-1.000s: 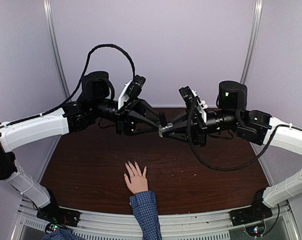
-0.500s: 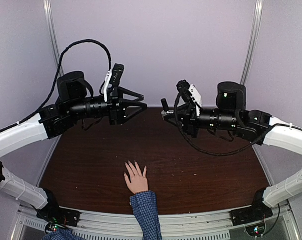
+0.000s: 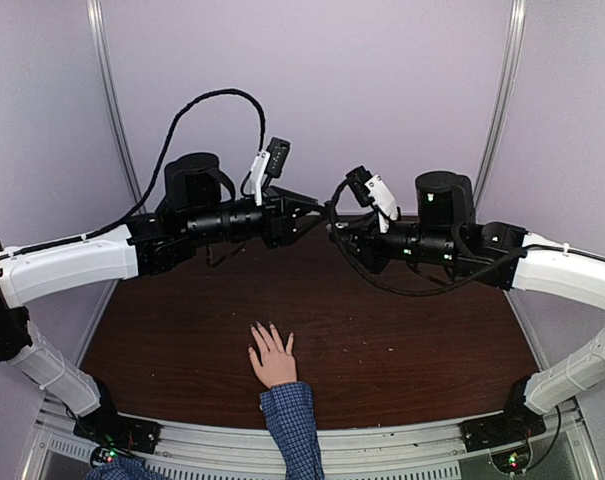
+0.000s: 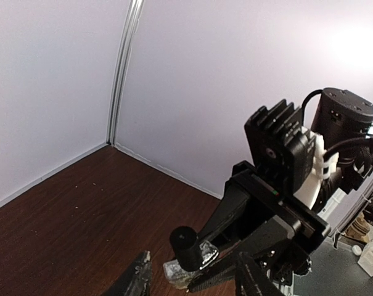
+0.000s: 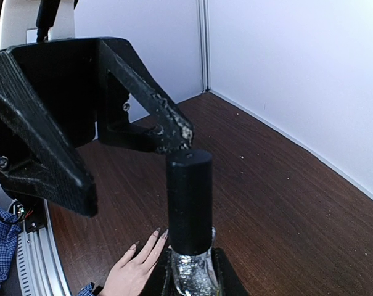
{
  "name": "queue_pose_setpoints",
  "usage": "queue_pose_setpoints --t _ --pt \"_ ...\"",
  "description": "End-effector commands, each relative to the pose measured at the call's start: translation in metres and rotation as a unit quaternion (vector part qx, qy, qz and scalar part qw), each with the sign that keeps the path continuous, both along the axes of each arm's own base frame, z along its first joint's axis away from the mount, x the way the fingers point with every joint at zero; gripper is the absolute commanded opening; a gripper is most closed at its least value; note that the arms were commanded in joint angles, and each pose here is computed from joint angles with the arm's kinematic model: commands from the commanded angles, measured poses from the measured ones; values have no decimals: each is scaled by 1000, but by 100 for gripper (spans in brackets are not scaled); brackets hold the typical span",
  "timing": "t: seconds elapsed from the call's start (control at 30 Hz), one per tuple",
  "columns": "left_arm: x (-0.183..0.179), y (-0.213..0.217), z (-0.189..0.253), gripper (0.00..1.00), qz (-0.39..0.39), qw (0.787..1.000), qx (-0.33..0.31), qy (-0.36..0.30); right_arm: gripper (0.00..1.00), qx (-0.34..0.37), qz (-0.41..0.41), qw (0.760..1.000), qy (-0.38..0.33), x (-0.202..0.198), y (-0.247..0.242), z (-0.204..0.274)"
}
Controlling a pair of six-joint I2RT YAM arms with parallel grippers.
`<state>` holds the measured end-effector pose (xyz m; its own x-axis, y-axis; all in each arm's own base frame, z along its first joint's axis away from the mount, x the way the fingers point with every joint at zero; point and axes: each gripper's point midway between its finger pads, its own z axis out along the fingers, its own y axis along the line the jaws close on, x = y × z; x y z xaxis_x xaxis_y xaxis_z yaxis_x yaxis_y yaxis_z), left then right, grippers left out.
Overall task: Paint the nails
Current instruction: Screw the nail polish bottle cap onto the nail polish bottle.
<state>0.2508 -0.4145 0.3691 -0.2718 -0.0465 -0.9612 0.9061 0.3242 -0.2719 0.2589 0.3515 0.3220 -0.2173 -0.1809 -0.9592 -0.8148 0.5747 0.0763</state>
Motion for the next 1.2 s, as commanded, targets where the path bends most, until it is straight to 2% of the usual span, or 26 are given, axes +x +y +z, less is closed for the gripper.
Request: queue_pose_setpoints --t 0.0,0.37,0.6,0.8,1.17 --pt "7 -7 29 44 14 999 -51 -1 0 21 -20 1000 -9 5 0 21" --pt "14 -14 23 34 18 998 -56 14 0 17 -14 1000 -10 2 4 22" --pt "13 -19 23 32 6 998 -55 15 0 14 -15 1000 -11 3 4 21" --pt "10 -22 21 19 -5 998 -52 17 0 13 -13 1000 -14 3 4 22" --pt "-14 -24 11 6 -72 996 -44 12 0 42 53 997 -40 -14 2 49"
